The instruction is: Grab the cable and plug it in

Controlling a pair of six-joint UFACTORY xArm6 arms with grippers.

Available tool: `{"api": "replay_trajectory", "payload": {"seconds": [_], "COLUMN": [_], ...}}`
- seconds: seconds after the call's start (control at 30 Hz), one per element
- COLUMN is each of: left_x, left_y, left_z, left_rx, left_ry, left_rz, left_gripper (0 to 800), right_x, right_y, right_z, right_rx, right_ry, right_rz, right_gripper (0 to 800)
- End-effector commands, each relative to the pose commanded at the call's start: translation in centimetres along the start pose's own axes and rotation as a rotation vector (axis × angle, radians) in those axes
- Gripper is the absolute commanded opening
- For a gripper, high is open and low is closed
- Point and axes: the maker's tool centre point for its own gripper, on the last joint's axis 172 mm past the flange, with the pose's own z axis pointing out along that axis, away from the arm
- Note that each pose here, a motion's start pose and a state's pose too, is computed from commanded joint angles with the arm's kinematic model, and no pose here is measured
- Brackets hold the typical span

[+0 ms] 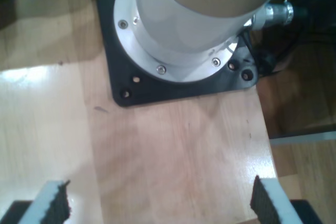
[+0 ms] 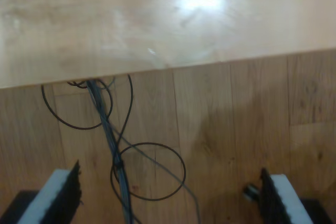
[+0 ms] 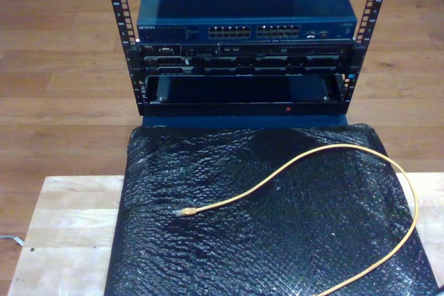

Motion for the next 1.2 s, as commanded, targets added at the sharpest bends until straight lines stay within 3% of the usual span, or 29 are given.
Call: {"api": "replay_trajectory", "payload": {"seconds": [0.2, 0.47, 0.8, 1.1, 1.2], "left_x": [1.2, 4.5, 6.6, 8.1, 8.1], "left_y": [-2.9, -5.3, -7.9, -9.6, -9.6], "left_z": [-1.4, -1.5, -1.2, -0.6, -0.6], "left_rx": [0.062, 0.031, 0.047, 0.085, 0.084], "left_ry": [0.017, 0.057, 0.090, 0.145, 0.146], "left_rz": [-0.014, -0.040, -0.074, -0.101, -0.103], "left_gripper": [800, 800, 800, 800, 800], "right_x": [-0.4, 0.6, 5.1, 10.9, 12.3], "right_y": [4.7, 11.4, 16.7, 20.6, 21.7], "right_z": [-1.3, -3.8, -4.7, -7.8, -8.9], "right_rx": [-0.025, -0.067, -0.022, -0.034, -0.047], "right_ry": [0.024, 0.037, 0.088, 0.239, 0.249], "right_rz": [0.114, 0.221, 0.234, 0.248, 0.241], "right_gripper": [797, 797, 797, 797, 797]}}
